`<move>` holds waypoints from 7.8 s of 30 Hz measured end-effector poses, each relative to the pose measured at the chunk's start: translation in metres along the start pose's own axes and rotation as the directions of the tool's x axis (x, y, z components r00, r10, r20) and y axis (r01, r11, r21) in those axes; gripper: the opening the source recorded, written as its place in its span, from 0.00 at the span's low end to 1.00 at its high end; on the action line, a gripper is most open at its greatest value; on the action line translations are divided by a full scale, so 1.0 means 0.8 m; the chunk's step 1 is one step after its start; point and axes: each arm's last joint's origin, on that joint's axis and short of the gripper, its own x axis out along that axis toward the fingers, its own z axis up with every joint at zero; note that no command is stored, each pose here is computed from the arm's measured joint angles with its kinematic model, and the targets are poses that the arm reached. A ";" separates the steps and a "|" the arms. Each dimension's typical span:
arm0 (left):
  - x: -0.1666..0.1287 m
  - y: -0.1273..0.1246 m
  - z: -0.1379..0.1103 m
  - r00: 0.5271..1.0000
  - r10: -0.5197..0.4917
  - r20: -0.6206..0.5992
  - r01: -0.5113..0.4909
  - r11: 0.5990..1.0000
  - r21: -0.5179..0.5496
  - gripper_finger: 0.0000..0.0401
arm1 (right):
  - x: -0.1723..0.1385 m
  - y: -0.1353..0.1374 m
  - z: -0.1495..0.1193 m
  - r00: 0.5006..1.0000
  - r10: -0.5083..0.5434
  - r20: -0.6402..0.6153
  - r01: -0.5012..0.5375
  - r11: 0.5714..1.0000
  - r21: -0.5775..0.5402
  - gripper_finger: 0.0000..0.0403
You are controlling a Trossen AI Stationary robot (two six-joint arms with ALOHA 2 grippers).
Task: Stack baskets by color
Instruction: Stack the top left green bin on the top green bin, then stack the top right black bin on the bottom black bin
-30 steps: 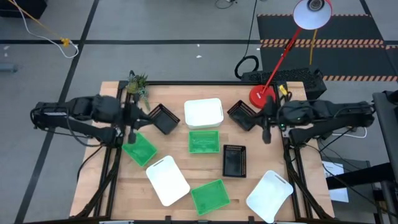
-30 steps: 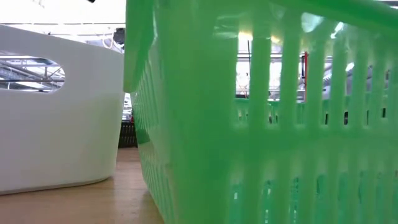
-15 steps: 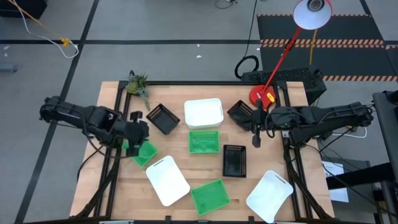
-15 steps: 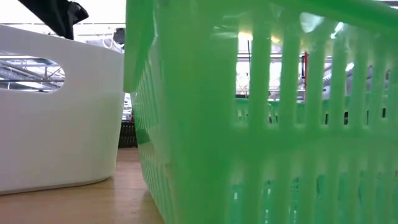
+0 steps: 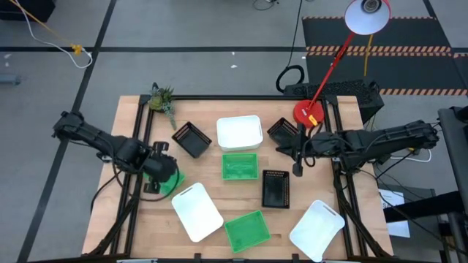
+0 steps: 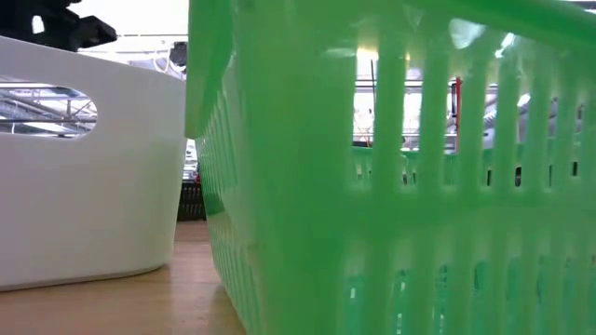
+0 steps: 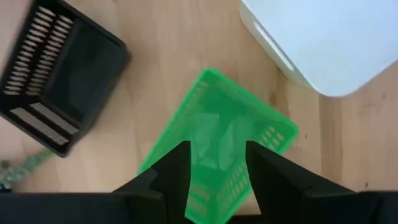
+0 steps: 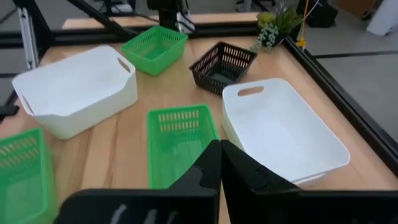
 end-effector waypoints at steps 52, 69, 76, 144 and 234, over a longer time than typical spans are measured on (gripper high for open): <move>0.101 -0.063 -0.054 0.955 0.158 -0.250 -0.116 0.978 0.175 0.05 | -0.003 0.011 0.006 0.997 0.050 0.061 -0.045 0.996 -0.074 0.00; 0.004 -0.018 0.025 0.973 0.226 -0.051 -0.223 0.973 0.057 0.02 | -0.003 0.011 0.007 0.996 0.051 0.067 -0.046 0.996 -0.072 0.00; -0.020 0.000 0.074 0.973 0.230 -0.018 -0.230 0.973 -0.010 0.04 | -0.003 0.011 0.006 0.997 0.047 0.057 -0.041 0.994 -0.101 0.00; 0.031 0.027 0.317 0.963 0.233 0.134 -0.195 0.948 -0.253 0.03 | -0.032 -0.004 -0.022 0.991 0.010 -0.134 -0.026 0.993 -0.118 0.00; 0.105 -0.009 0.334 0.924 0.380 0.048 -0.378 0.924 -0.051 0.16 | -0.031 0.017 -0.028 0.992 0.123 -0.015 -0.123 0.992 0.030 0.00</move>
